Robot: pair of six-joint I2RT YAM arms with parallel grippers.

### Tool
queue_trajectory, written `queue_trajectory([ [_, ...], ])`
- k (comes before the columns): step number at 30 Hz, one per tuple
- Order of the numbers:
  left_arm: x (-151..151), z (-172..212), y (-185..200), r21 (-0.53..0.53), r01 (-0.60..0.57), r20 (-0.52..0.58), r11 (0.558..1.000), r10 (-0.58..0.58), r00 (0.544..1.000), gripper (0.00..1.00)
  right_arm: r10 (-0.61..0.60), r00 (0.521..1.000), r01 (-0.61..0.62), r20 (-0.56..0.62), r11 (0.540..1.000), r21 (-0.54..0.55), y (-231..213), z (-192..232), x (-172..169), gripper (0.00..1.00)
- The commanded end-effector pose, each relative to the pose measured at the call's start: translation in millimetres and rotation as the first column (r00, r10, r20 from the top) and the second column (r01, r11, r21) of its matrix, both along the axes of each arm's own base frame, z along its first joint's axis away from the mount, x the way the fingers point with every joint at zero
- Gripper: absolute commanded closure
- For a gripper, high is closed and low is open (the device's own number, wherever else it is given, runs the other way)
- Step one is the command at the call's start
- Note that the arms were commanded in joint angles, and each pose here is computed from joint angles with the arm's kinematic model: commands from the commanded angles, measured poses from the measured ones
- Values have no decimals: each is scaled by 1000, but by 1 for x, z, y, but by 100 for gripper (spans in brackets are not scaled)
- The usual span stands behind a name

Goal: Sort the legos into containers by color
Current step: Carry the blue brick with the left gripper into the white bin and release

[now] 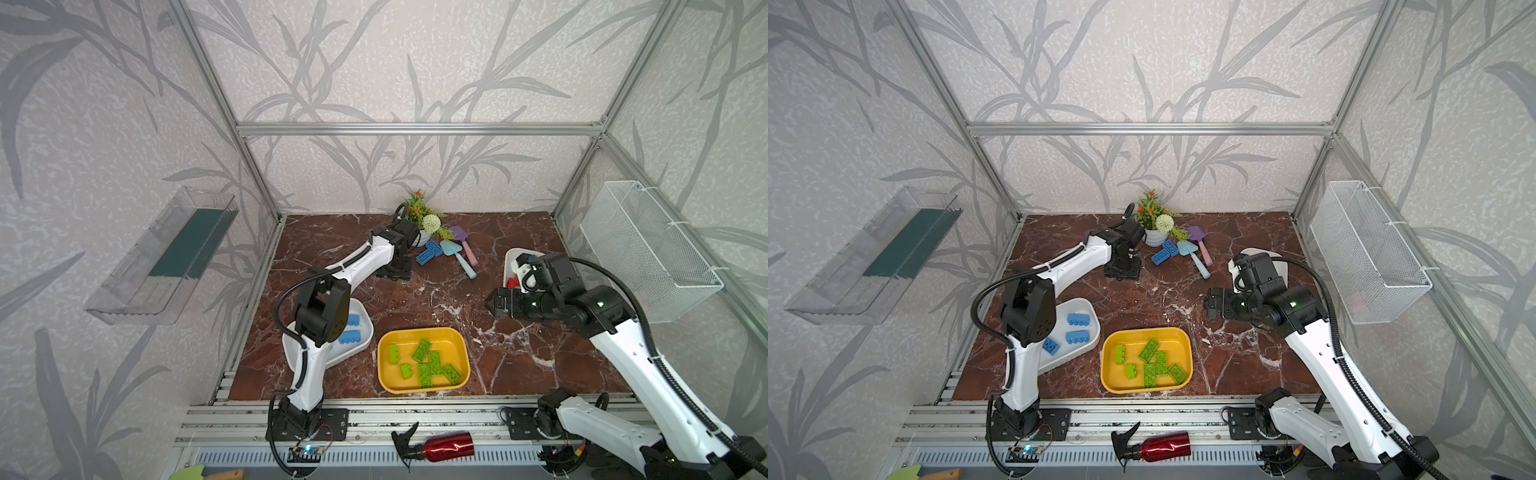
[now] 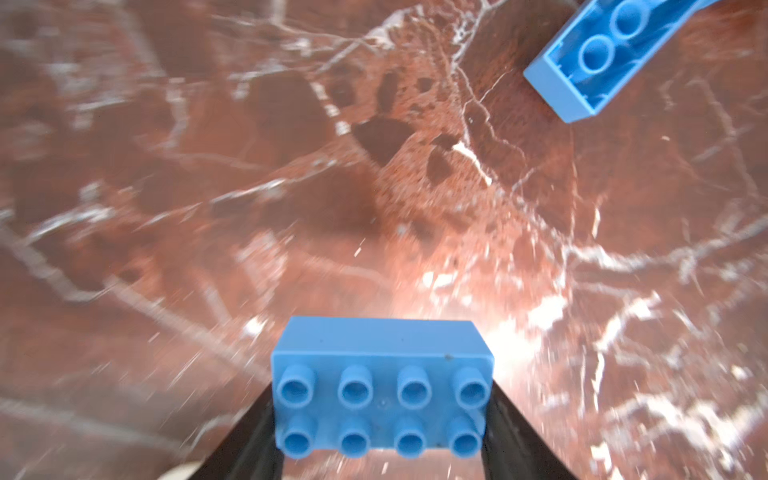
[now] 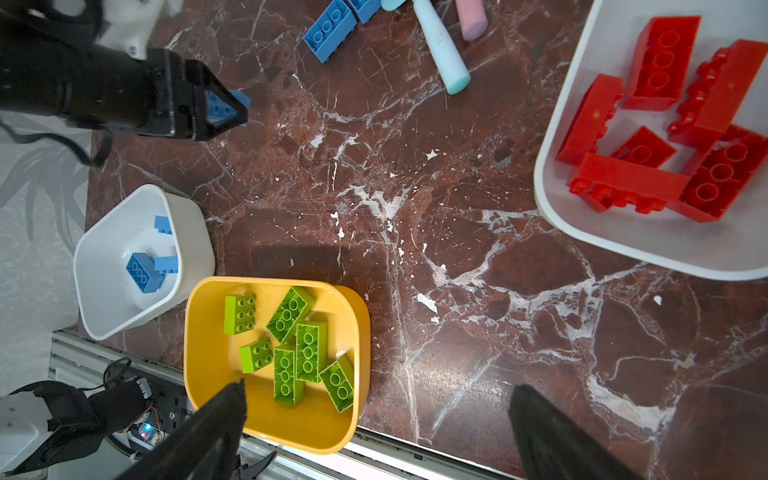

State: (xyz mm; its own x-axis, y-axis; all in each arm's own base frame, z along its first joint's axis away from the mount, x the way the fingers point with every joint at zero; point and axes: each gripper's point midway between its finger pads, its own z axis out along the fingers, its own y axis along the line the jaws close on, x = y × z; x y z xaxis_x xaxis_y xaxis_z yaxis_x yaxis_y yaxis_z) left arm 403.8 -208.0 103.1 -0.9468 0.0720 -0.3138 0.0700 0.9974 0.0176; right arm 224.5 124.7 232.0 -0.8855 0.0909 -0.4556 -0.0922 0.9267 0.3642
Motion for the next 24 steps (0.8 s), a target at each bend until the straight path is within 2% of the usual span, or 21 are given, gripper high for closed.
queue_trajectory([
  [1, -21, 33, 24, 12, -75, 71, 997, 74, 995, 55, 62, 998, -62, 20, 998, 8, 9, 2, 5, 1],
  [6, -76, 49, 67, 28, -168, 93, 985, 165, 982, 55, 110, 994, -111, 18, 993, 32, 18, 4, 6, 1],
  [10, -130, 44, 106, 54, -258, 83, 965, 253, 964, 55, 156, 988, -156, 15, 987, 45, 29, 3, 2, 1],
  [14, -175, 25, 132, 39, -336, 59, 941, 333, 941, 54, 185, 983, -185, 5, 982, 49, 36, -3, -6, 1],
  [18, -200, 3, 146, 15, -403, 47, 915, 402, 914, 50, 193, 981, -192, -3, 980, 61, 39, -10, -15, 1],
  [21, -204, -3, 152, 8, -440, 56, 898, 439, 897, 29, 190, 982, -190, -5, 979, 68, 39, -13, -20, 1],
  [23, -201, 0, 153, 8, -448, 63, 894, 447, 893, 8, 182, 983, -182, 1, 981, 68, 37, -11, -23, 1],
  [24, -197, 3, 151, 5, -439, 68, 898, 438, 897, 2, 175, 985, -175, 7, 982, 66, 35, -10, -23, 1],
])
